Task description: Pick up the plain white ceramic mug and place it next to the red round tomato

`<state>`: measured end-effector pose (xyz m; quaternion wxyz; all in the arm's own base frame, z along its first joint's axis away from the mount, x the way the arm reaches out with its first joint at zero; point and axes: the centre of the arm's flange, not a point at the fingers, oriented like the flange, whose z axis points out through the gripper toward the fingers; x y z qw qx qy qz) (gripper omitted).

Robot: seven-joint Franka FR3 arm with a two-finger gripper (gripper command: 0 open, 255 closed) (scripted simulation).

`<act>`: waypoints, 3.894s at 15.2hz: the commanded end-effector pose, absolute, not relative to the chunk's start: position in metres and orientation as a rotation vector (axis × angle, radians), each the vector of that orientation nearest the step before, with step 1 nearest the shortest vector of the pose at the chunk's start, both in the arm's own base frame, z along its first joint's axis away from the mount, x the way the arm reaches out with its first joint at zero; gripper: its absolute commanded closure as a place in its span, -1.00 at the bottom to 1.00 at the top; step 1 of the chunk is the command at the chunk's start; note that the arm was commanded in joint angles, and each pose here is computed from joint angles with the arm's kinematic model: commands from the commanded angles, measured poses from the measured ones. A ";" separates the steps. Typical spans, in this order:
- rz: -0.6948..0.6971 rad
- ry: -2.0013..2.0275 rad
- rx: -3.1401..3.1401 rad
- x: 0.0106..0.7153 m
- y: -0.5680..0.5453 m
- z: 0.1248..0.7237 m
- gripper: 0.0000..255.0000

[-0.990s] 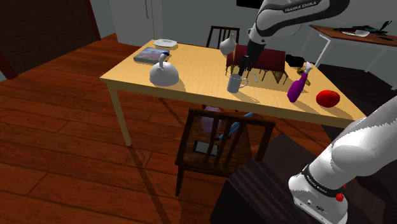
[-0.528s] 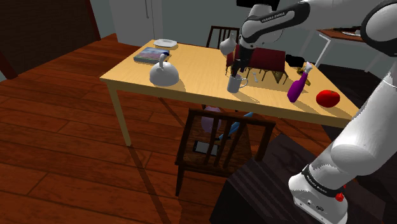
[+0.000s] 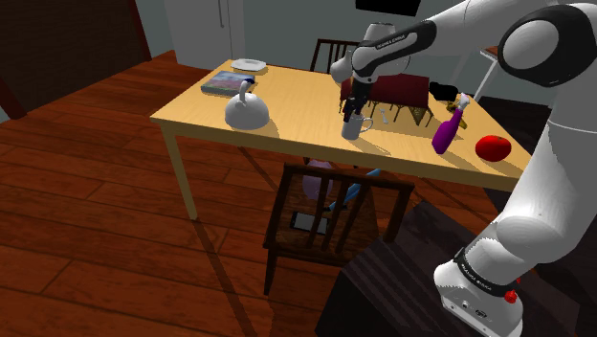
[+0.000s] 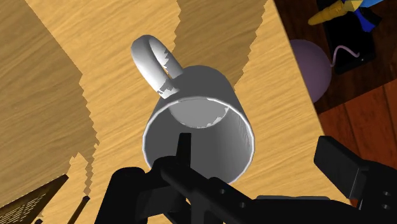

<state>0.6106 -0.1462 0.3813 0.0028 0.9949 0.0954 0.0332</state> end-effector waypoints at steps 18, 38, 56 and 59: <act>0.105 0.299 3.120 0.614 -0.147 0.361 1.00; 0.105 0.299 3.120 0.614 -0.147 0.456 1.00; 0.105 0.299 3.120 0.595 -0.166 0.536 1.00; 0.105 0.299 3.120 0.568 -0.195 0.537 1.00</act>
